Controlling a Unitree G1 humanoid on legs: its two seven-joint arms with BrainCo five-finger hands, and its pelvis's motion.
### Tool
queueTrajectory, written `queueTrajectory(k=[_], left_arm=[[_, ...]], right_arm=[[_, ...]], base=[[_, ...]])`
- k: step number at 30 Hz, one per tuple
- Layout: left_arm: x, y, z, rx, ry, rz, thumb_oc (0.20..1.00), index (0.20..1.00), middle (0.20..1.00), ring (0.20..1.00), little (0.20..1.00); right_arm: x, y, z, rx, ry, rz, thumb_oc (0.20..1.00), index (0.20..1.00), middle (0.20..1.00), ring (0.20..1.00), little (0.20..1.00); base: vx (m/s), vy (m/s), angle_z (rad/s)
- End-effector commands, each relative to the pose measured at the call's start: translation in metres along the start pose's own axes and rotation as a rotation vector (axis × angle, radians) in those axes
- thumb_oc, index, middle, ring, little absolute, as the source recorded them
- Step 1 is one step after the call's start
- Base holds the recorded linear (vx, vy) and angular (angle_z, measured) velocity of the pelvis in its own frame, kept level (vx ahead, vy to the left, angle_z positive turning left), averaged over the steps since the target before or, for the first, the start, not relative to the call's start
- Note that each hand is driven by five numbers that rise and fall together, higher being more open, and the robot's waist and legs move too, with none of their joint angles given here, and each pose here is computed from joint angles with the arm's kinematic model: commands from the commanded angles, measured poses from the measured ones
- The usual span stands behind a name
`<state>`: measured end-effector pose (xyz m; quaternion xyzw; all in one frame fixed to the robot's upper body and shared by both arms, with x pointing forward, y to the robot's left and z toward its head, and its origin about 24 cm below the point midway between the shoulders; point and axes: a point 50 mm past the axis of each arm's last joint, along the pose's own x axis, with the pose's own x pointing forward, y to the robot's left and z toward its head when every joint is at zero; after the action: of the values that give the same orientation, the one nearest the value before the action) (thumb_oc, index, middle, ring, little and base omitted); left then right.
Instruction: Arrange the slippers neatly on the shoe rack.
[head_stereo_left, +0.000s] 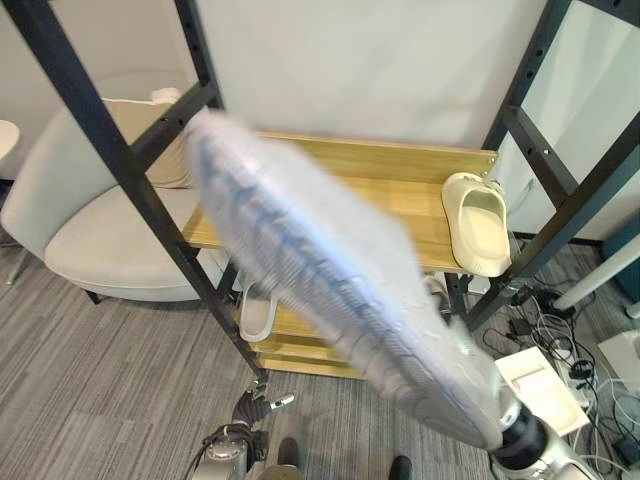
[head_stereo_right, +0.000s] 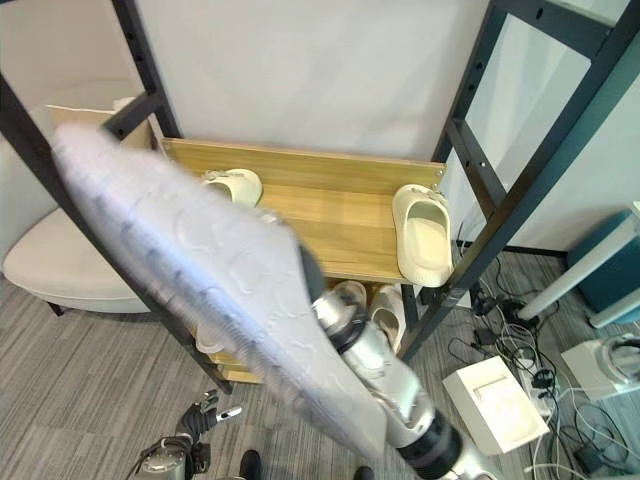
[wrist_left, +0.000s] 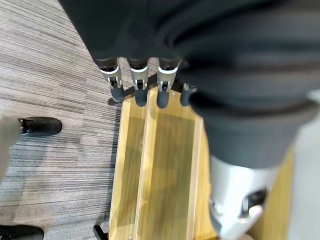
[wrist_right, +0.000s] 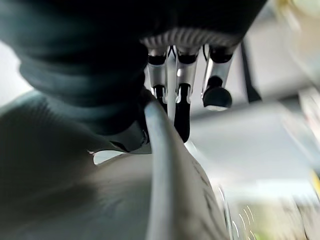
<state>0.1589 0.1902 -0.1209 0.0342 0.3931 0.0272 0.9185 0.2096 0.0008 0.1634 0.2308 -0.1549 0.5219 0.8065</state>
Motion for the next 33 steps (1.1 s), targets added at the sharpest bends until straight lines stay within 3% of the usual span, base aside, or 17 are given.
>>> queueTrajectory(k=[1, 2, 5, 6, 7, 9, 14, 20, 33], left_arm=[[0.013, 0.010, 0.044, 0.035, -0.140, 0.011, 1.000, 1.000, 1.000, 1.000, 1.000], [0.014, 0.009, 0.052, 0.042, -0.172, 0.014, 1.000, 1.000, 1.000, 1.000, 1.000], [0.017, 0.006, 0.075, 0.034, -0.244, 0.031, 1.000, 1.000, 1.000, 1.000, 1.000], [0.018, -0.001, 0.103, 0.020, -0.337, 0.034, 1.000, 1.000, 1.000, 1.000, 1.000], [0.018, -0.001, 0.103, 0.020, -0.338, 0.034, 1.000, 1.000, 1.000, 1.000, 1.000], [0.015, -0.013, 0.128, 0.022, -0.443, 0.008, 1.000, 1.000, 1.000, 1.000, 1.000], [0.001, -0.029, 0.169, 0.027, -0.615, -0.091, 1.000, 1.000, 1.000, 1.000, 1.000], [-0.004, -0.039, 0.179, 0.082, -0.649, -0.148, 1.000, 1.000, 1.000, 1.000, 1.000], [-0.011, -0.050, 0.201, 0.086, -0.721, -0.174, 1.000, 1.000, 1.000, 1.000, 1.000]], right_arm=[[0.015, -0.005, 0.024, -0.150, -0.050, 0.081, 0.200, 0.200, 0.200, 0.200, 0.200], [0.013, -0.018, 0.000, -0.278, 0.087, 0.031, 0.200, 0.200, 0.200, 0.200, 0.200], [0.013, -0.052, -0.006, -0.709, 0.203, -0.118, 0.200, 0.200, 0.200, 0.200, 0.200], [0.018, -0.084, 0.007, -1.072, 0.228, -0.277, 0.200, 0.200, 0.200, 0.200, 0.200], [0.019, -0.084, 0.007, -1.074, 0.227, -0.277, 0.200, 0.200, 0.200, 0.200, 0.200], [0.019, -0.116, 0.021, -1.293, 0.232, -0.476, 0.200, 0.200, 0.200, 0.200, 0.200], [0.010, -0.176, 0.102, -1.672, 0.187, -0.916, 0.200, 0.200, 0.200, 0.200, 0.200], [-0.008, -0.208, 0.174, -1.805, 0.214, -1.205, 0.200, 0.200, 0.200, 0.200, 0.200], [-0.060, -0.249, 0.201, -1.771, 0.550, -1.472, 0.200, 0.200, 0.200, 0.200, 0.200]], base=[[-0.07, -0.039, 0.26], [-0.12, -0.036, 0.23], [-0.29, -0.047, 0.20], [-0.34, -0.030, 0.31], [-0.36, -0.027, 0.43], [-0.21, -0.014, 0.60], [-0.10, 0.030, 0.46], [-0.04, 0.033, 0.26], [0.03, 0.004, 0.16]])
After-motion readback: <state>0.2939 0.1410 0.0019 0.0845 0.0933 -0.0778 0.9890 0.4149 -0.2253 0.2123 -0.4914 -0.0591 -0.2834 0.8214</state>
